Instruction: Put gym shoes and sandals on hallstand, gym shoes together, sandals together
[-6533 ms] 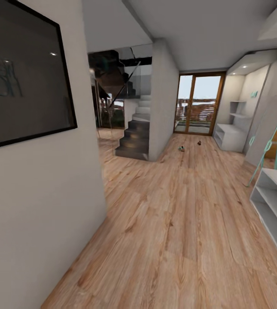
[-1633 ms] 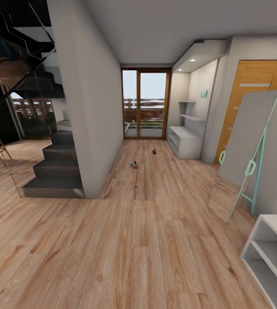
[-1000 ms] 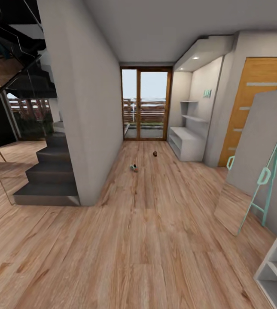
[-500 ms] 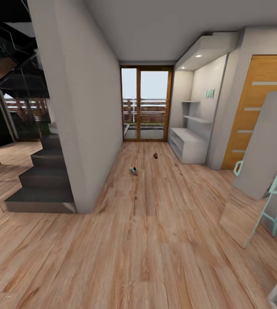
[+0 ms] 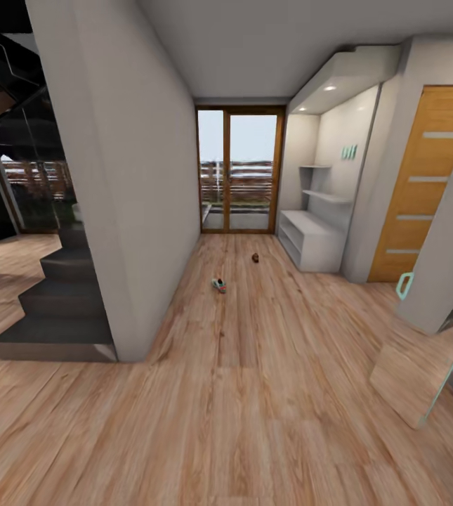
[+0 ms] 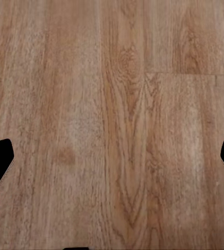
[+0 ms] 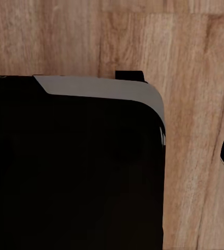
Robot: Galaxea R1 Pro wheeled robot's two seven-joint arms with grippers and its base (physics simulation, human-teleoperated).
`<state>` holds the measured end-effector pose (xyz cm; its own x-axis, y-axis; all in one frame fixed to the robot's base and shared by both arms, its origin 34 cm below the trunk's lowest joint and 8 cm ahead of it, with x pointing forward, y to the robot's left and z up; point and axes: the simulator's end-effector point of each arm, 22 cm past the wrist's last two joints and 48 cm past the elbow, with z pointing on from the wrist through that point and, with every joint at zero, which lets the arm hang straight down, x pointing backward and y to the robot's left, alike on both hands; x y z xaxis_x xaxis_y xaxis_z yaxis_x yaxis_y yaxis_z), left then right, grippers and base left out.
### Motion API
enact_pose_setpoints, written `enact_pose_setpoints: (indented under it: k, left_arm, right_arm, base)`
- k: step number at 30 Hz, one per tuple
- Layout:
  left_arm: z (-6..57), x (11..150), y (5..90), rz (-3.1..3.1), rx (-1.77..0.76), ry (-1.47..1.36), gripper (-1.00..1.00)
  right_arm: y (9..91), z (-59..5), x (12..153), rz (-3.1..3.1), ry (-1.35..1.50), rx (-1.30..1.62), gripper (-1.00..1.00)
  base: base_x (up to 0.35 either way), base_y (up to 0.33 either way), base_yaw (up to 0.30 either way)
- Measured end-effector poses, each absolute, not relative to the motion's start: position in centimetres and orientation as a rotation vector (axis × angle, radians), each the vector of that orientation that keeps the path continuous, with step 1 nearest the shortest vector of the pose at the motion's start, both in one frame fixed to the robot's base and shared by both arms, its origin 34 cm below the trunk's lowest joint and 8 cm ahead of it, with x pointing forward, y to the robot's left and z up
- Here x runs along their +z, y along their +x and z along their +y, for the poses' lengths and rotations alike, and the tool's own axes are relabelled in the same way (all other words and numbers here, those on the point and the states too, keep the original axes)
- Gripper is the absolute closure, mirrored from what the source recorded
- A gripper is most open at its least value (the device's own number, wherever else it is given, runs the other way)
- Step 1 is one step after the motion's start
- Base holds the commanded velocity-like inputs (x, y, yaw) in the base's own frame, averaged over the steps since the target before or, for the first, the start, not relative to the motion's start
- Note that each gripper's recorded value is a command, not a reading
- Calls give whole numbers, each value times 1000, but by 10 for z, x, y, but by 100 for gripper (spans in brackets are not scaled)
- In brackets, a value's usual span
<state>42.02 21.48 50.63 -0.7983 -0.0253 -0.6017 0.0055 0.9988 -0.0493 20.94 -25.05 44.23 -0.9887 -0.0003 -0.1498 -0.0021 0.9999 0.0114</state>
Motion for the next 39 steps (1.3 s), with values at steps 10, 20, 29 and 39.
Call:
enact_pose_setpoints:
  k: [10,20,29,39]
  left_arm:
    - [215,506,420,2495,-64,-14,-100]
    - [215,506,420,2495,-64,-14,-100]
    - [215,506,420,2495,-63,-14,-100]
    - [215,506,420,2495,-64,-14,-100]
  right_arm:
    - [209,-251,442,2991,-1,17,-100]
    - [209,-250,442,2991,-1,17,-100]
    - [209,-250,442,2991,-1,17,-100]
    - [210,-250,442,2991,-1,17,-100]
  base:
    - [345,0,-87]
    - [345,0,-125]
    - [345,0,-5]
    - [345,0,0]
